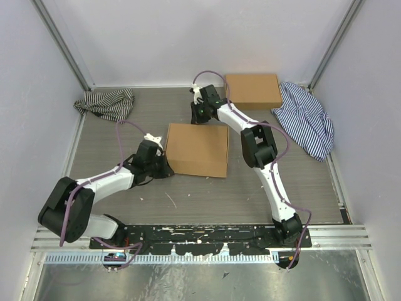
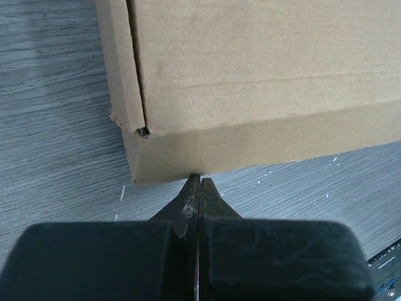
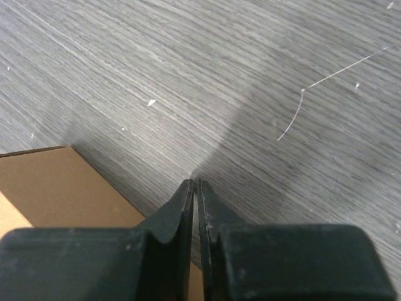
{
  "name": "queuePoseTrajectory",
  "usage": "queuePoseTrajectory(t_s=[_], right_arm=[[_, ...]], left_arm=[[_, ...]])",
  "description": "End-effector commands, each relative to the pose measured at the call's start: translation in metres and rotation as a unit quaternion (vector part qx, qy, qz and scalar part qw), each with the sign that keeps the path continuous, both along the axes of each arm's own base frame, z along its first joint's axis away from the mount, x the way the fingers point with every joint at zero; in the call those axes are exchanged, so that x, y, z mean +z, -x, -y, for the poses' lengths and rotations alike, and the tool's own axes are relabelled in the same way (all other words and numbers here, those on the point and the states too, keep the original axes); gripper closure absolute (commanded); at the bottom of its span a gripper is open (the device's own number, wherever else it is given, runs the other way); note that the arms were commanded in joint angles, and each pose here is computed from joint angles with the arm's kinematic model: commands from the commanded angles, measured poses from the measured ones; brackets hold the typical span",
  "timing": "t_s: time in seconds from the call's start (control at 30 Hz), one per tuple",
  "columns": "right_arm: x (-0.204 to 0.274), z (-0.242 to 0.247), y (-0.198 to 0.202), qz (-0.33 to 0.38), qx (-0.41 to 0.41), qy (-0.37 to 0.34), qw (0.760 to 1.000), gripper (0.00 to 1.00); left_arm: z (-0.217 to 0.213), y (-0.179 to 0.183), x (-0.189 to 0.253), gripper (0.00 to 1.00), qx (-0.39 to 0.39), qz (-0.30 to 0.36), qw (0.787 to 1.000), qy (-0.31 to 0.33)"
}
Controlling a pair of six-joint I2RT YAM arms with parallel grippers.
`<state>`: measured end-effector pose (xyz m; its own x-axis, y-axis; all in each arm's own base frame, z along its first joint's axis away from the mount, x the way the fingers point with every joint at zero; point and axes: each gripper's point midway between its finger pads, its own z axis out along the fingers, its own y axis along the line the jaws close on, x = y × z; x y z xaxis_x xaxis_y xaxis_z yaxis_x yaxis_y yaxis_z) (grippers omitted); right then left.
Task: Fold the paper box
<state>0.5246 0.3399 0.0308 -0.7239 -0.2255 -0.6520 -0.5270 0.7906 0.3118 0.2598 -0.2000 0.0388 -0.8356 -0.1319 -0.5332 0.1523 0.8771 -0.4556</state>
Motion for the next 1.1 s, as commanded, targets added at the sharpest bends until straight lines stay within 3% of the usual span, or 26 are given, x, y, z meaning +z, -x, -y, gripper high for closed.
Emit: queuePoseTrajectory(t_s=[0.0, 0.27, 0.6, 0.77, 1.07], right_arm=[[0.013, -0.009, 0.019, -0.014, 0.050, -0.016, 0.999, 0.87], [0.004, -0.024, 0.088, -0.091, 0.146, -0.041, 0.984, 0.87], [0.009, -0.065, 0.170, -0.111, 0.276, -0.020, 0.954, 0.87], [0.010, -0.071, 0.188, -0.126, 0.315, -0.019, 0.941, 0.87], [0.018, -0.083, 0.177, -0.114, 0.313, -0.020, 0.943, 0.86]], left_arm=[[0.001, -0.008, -0.002, 1.00, 0.012, 0.006, 1.000, 0.001], [-0.002, -0.017, 0.006, 1.00, 0.059, 0.035, 0.998, 0.007], [0.006, -0.015, 0.018, 1.00, 0.096, 0.066, 0.993, 0.017], [0.012, -0.009, 0.022, 1.00, 0.106, 0.084, 0.991, 0.009], [0.057, 0.006, 0.039, 1.00, 0.066, 0.100, 0.993, 0.025]])
